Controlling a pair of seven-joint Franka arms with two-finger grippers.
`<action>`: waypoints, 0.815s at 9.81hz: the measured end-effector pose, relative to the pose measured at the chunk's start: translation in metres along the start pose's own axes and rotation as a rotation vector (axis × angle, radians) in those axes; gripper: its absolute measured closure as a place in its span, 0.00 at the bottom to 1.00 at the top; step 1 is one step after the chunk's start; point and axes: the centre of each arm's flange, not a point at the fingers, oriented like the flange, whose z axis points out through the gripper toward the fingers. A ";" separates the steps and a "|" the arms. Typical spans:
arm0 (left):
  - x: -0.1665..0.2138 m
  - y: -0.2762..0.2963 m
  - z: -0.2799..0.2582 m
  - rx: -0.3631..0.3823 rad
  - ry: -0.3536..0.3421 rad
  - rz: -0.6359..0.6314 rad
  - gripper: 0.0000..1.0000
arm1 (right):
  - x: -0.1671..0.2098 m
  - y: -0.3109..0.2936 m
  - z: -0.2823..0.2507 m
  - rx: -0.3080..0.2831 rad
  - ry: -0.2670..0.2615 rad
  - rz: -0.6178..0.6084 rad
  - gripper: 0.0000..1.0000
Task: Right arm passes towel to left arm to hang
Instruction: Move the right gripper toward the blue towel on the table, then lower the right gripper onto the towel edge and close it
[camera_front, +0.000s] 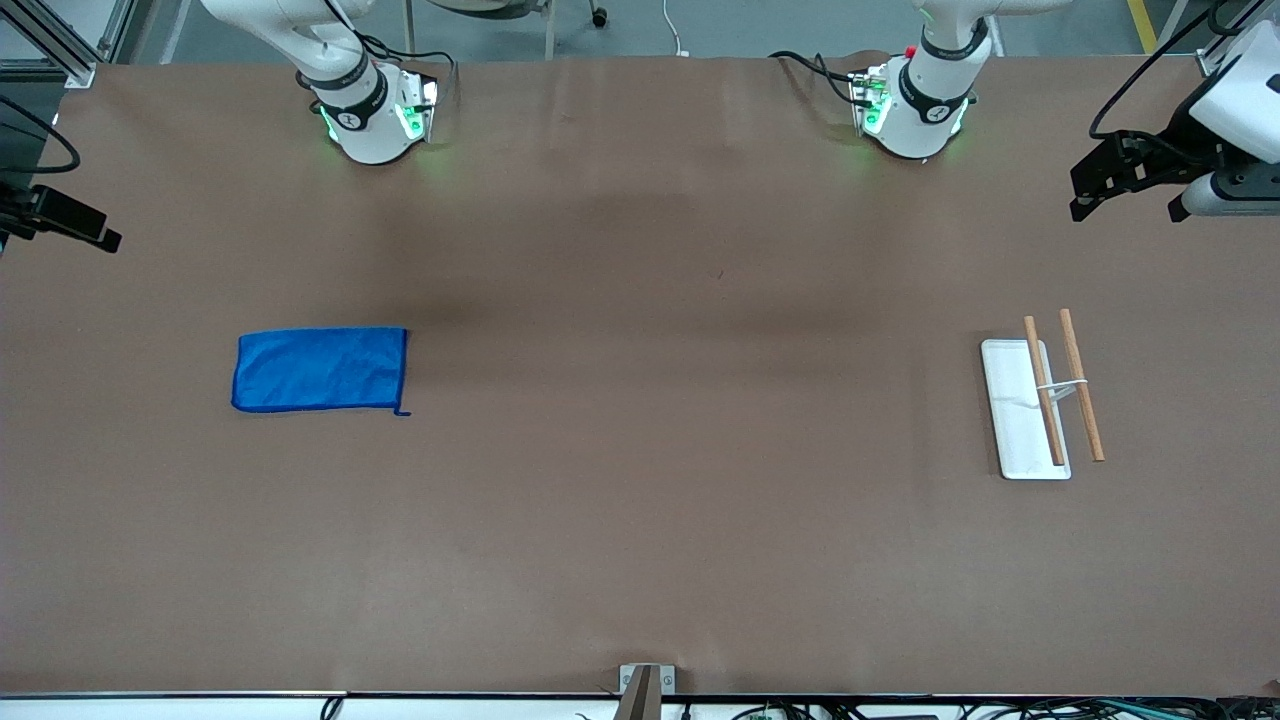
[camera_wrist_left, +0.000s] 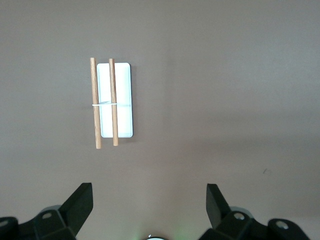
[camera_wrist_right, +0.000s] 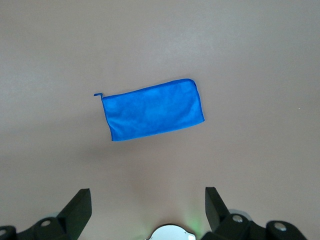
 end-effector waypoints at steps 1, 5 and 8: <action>0.000 0.000 0.000 0.000 0.000 -0.001 0.00 | 0.002 -0.007 0.012 -0.002 -0.023 -0.018 0.00; 0.000 0.001 0.000 -0.009 -0.001 0.000 0.00 | 0.042 -0.038 0.145 -0.045 -0.042 -0.096 0.00; 0.000 0.001 0.000 -0.010 -0.002 0.000 0.00 | 0.045 -0.025 0.277 -0.070 -0.014 -0.140 0.00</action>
